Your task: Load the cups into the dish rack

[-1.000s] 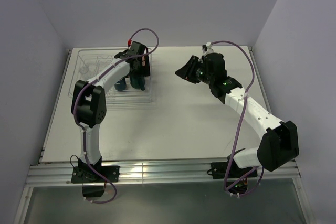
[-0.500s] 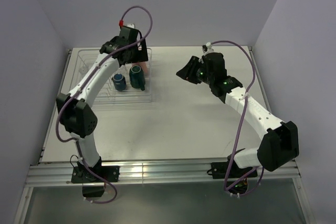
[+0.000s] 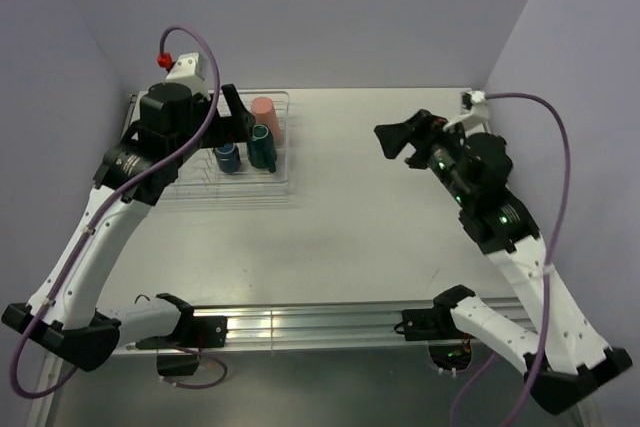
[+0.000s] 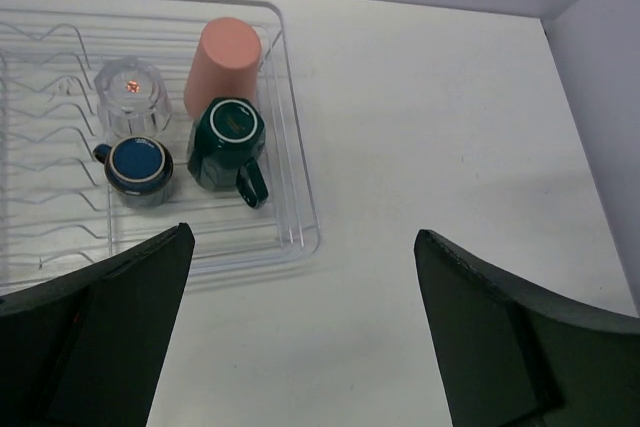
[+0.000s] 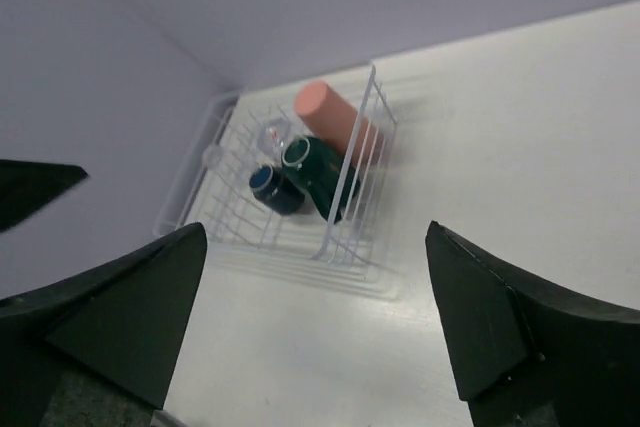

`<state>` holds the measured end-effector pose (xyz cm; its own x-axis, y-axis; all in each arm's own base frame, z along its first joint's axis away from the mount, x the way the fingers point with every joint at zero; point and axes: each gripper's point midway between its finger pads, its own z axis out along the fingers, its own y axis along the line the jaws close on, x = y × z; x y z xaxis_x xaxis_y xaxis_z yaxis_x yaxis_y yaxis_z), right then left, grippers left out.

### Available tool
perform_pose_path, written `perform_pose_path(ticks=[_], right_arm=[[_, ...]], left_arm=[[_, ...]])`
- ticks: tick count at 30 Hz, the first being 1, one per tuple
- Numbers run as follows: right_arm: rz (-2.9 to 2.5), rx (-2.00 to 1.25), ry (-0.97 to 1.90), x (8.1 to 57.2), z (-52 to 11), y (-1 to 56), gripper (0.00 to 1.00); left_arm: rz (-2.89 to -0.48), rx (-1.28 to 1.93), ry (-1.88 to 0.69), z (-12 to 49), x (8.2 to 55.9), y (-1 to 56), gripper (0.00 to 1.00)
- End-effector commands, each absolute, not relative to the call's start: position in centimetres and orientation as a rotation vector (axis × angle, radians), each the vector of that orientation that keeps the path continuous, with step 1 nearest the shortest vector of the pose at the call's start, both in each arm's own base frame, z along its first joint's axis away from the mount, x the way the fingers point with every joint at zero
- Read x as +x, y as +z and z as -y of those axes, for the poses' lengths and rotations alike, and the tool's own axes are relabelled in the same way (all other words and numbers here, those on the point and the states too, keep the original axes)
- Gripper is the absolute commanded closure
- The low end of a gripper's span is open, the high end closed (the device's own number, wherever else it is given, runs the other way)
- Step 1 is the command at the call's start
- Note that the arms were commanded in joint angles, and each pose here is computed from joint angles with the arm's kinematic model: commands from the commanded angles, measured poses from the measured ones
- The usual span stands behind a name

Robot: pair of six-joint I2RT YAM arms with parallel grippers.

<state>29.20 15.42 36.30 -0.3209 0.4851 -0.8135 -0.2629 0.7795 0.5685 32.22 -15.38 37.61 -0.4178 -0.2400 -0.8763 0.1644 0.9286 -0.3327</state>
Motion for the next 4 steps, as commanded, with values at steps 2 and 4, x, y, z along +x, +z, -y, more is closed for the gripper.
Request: perform_pose_path(ticks=[2,4], right_arm=[[-1.693,0.221,0.602,27.6,-11.8,36.3,0.0],[-1.666,0.239,0.588,27.1,-11.0,36.9,0.0]], left_arm=[[-1.958,-0.001,-0.498,16.5,32.0,36.4,0.01],[-1.94,0.023,-0.528,16.8,31.7,37.0,0.01]])
